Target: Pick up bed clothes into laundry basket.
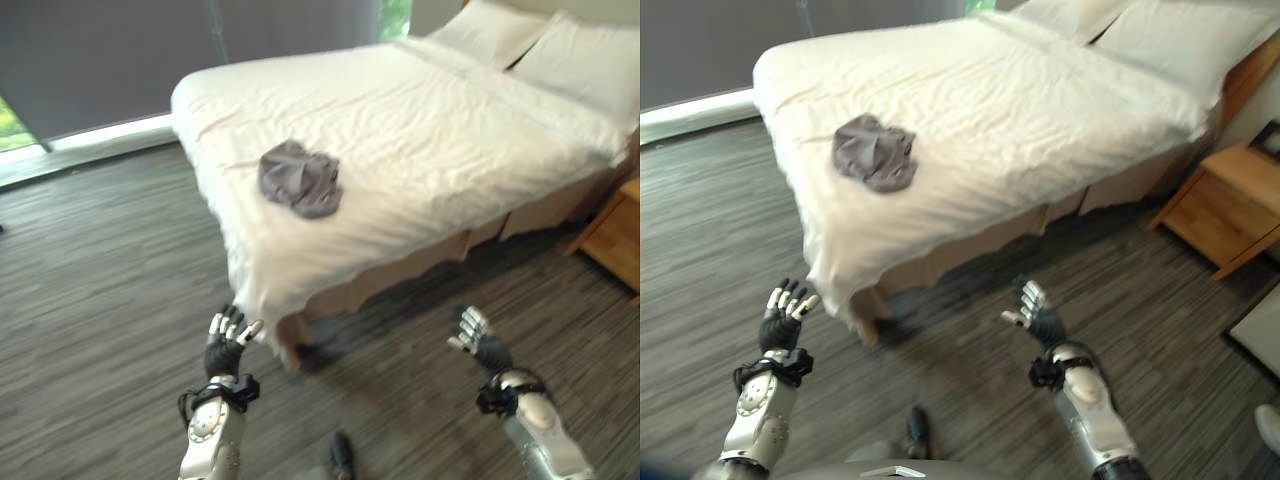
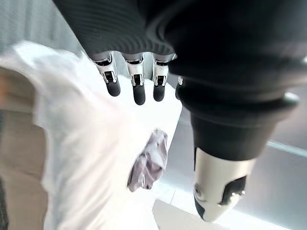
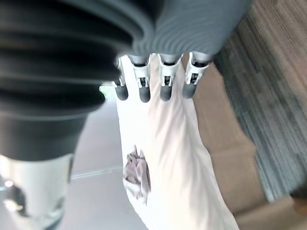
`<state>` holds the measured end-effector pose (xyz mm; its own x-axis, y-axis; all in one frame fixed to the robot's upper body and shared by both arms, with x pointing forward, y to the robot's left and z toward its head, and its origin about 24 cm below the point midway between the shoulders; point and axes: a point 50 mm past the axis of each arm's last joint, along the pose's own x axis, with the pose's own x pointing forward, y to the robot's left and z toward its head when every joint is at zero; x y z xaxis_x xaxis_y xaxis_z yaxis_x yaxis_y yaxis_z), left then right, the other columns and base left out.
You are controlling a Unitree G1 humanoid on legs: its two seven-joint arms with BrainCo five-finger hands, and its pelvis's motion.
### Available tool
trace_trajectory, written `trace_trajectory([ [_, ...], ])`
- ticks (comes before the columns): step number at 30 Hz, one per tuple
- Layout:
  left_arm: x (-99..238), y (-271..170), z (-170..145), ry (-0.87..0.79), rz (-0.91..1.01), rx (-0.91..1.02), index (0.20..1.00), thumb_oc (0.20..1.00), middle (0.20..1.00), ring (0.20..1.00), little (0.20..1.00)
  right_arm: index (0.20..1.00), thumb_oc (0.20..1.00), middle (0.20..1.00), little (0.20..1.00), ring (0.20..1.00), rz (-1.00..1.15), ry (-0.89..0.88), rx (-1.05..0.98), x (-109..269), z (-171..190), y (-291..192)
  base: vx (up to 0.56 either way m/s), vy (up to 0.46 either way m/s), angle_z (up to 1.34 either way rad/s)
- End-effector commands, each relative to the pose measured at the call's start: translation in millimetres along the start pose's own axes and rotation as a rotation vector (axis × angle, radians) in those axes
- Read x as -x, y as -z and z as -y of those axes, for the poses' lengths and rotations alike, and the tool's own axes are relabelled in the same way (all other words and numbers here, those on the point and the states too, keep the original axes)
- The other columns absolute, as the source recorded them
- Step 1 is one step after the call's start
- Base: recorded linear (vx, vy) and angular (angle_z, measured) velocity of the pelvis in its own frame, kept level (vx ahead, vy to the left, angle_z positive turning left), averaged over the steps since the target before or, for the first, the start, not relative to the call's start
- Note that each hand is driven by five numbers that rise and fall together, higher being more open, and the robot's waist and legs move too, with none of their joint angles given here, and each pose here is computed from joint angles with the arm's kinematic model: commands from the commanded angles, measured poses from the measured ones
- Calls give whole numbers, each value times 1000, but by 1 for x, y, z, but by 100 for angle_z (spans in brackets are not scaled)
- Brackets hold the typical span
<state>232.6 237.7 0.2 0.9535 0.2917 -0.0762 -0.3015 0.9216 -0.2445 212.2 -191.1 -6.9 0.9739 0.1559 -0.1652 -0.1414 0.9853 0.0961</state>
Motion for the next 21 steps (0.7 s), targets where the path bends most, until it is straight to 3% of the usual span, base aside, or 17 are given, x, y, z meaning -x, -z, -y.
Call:
trace_trajectory([
  [1,-13,-51,-9,8,238,-170,1000,1000,1000,1000,1000,1000,1000,1000,1000,1000,184,-92,47,-22,-15,-38,169,196,-12],
  [9,-23,-78,-14,74,302,-447,1000,1000,1000,1000,1000,1000,1000,1000,1000,1000,181,-93,40,-20,-10,-40,243,2,51],
  [13,-41,-115,-14,132,377,-704,1000,1000,1000,1000,1000,1000,1000,1000,1000,1000,169,-156,62,-24,-14,-43,158,-114,45],
  [16,-56,-156,-29,36,458,-807,1000,1000,1000,1000,1000,1000,1000,1000,1000,1000,177,-198,91,-27,-14,-49,170,-149,13],
  [17,-70,-204,-48,-74,498,-997,1000,1000,1000,1000,1000,1000,1000,1000,1000,1000,181,-233,100,-23,-15,-51,210,-171,4],
  [21,-89,-250,-71,-213,419,-1195,1000,1000,1000,1000,1000,1000,1000,1000,1000,1000,162,-304,76,-23,-25,-47,97,-111,-9],
])
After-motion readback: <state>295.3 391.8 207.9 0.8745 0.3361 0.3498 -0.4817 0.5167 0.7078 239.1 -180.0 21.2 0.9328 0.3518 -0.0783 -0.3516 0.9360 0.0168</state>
